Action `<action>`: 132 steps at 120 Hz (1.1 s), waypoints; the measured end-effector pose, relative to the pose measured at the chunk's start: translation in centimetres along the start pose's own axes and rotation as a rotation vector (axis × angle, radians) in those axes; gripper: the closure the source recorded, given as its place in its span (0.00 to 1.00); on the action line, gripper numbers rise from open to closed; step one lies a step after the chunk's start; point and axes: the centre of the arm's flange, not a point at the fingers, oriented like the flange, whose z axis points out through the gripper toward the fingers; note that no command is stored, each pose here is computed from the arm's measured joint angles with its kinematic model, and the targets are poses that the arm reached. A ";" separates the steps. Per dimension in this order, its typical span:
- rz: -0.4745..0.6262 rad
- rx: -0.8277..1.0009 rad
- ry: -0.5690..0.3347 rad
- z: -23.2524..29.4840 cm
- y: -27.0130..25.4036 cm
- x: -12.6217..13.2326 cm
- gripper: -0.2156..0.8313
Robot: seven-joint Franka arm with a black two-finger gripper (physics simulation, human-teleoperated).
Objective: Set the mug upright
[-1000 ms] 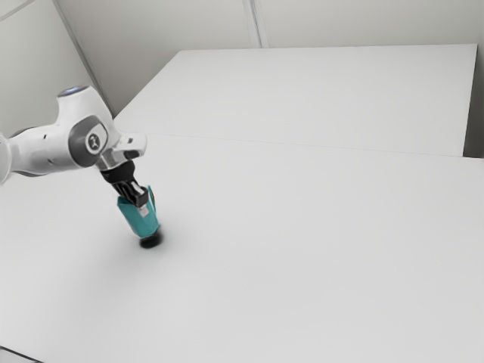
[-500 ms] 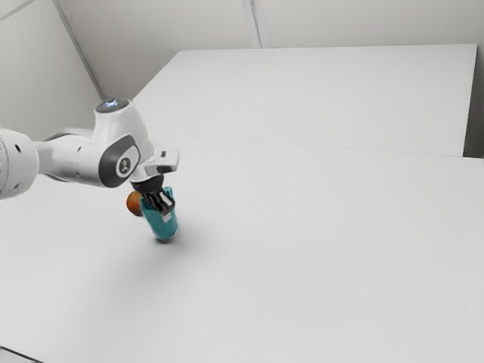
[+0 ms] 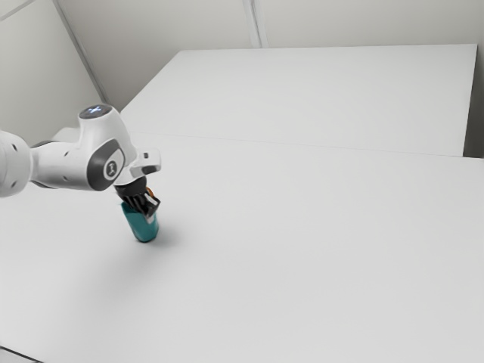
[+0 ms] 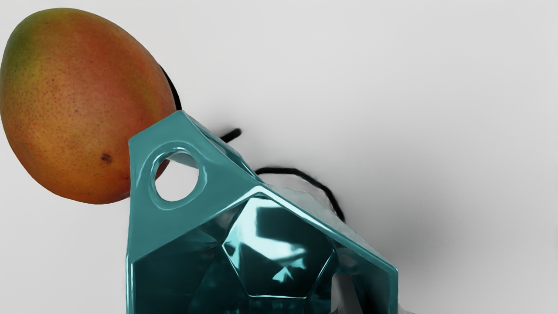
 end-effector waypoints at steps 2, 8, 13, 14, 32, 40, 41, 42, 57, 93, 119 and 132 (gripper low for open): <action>-0.001 -0.001 -0.001 0.0 0.0 0.0 0.85; -0.008 -0.003 -0.002 0.0 -0.1 -0.1 0.74; -0.015 -0.003 -0.001 -0.1 -0.4 -0.2 0.65; -0.017 -0.003 -0.001 -0.1 -0.5 -0.2 0.64; -0.016 0.014 0.007 -1.1 -1.5 -0.1 0.42; -0.003 0.023 0.009 -1.7 -1.4 0.1 0.36; -0.002 0.024 0.009 -1.8 -1.3 0.1 0.36; 0.000 0.024 0.010 -1.9 -1.3 0.2 0.35; 0.020 0.038 0.040 -4.4 -1.0 1.2 0.29; 0.030 0.076 0.104 -14.5 -1.2 4.9 0.23; 0.030 0.115 0.127 -22.7 -1.2 6.0 0.21; 0.023 0.122 0.125 -26.4 -1.0 5.8 0.21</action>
